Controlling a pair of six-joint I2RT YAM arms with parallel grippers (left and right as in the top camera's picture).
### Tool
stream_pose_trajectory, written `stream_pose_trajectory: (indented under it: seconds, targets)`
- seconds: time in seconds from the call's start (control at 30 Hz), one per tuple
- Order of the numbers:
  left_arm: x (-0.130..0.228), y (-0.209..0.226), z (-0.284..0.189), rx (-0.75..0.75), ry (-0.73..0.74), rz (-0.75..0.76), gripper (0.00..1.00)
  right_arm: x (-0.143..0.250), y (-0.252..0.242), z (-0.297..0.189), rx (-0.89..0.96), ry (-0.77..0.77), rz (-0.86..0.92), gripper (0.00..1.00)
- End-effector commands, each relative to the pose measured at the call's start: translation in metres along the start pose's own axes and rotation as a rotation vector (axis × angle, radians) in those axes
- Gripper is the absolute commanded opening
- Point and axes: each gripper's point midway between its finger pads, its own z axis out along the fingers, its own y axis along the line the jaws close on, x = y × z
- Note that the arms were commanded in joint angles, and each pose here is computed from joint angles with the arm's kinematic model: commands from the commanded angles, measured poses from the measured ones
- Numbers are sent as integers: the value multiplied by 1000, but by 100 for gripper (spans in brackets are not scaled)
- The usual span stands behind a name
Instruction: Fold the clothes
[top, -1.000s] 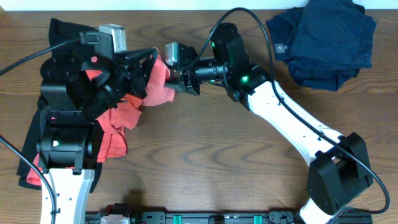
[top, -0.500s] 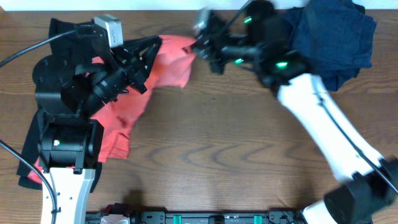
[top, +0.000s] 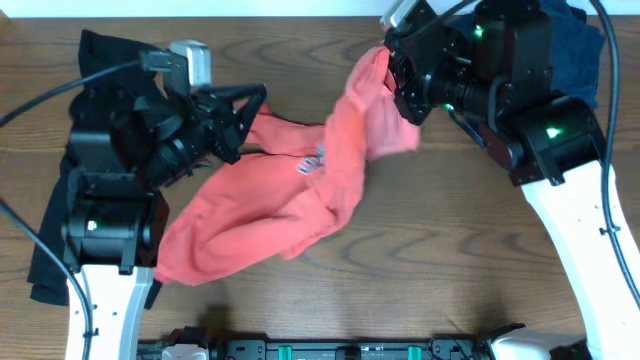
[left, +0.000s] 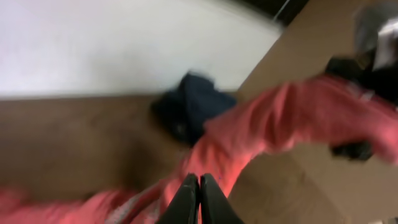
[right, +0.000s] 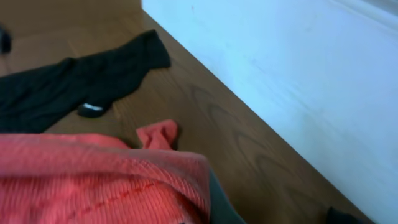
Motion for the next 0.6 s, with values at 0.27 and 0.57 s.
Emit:
stream_pose_trajectory:
  seconds: [0.27,0.57]
  targets:
    - [77,27,0,-45,308,95,6,48,-67,83,129,93,150,1]
    - [141,45,-4,-17,542,93,32,90,-109,95,180,159,235,1]
